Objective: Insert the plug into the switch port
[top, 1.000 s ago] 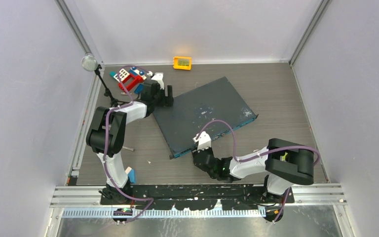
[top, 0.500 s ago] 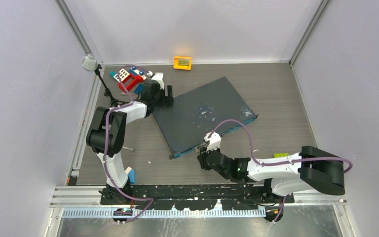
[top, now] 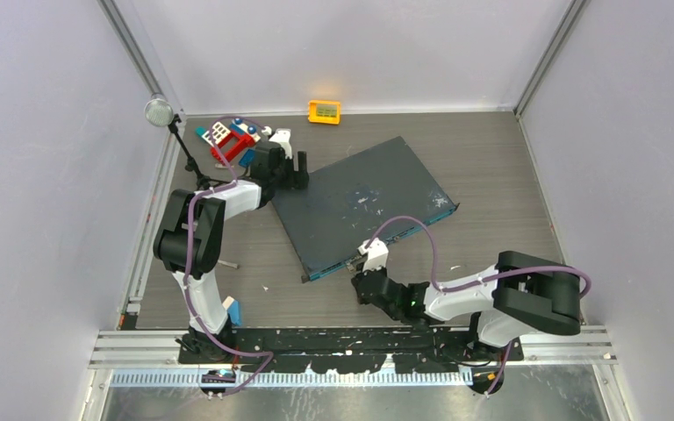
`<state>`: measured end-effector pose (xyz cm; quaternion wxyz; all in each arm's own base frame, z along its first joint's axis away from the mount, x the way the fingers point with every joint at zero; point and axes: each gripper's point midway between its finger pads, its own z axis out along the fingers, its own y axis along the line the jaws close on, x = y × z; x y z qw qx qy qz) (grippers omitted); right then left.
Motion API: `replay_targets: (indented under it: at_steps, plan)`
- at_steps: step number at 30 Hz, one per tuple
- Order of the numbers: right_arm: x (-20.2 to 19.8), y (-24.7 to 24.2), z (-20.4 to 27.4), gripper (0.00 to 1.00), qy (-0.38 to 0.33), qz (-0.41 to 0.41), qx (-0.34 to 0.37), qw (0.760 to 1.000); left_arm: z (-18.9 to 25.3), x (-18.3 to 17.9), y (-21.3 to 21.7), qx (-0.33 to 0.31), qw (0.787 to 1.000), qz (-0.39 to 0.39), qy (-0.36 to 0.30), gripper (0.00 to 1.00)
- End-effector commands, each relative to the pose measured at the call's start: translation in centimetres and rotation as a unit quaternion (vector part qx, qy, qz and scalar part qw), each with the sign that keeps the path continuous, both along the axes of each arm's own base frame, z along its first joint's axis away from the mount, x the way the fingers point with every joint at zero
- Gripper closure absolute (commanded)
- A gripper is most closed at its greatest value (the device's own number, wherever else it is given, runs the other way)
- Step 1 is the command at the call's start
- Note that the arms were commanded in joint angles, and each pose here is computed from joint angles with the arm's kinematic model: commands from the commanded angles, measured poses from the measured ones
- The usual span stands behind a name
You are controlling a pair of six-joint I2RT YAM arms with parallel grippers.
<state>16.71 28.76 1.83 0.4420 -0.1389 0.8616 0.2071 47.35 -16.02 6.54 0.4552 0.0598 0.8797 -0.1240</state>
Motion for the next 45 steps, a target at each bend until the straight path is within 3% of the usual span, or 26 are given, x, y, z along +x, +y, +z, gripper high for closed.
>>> replay_targets:
  at_steps: [1, 10, 25, 45]
  plan:
    - [0.7, 0.0, -0.3, 0.99, -0.007, -0.016, -0.025, 1.0, -3.4, -1.9, 0.5, 0.04, 0.998, -0.01, 0.056, 0.18]
    - [1.4, -0.7, 0.0, 1.0, -0.022, -0.036, -0.048, 0.998, -3.5, -1.9, 0.5, 0.04, 0.998, -0.01, 0.057, 0.18]
    - [2.5, 1.9, -0.6, 1.0, -0.037, -0.024, -0.055, 0.997, -3.5, -2.0, 0.4, 0.041, 0.998, -0.012, 0.057, 0.17]
    - [3.4, -1.0, -0.8, 1.0, -0.062, -0.064, -0.097, 0.991, -3.4, -2.0, 0.4, 0.041, 0.997, -0.013, 0.056, 0.18]
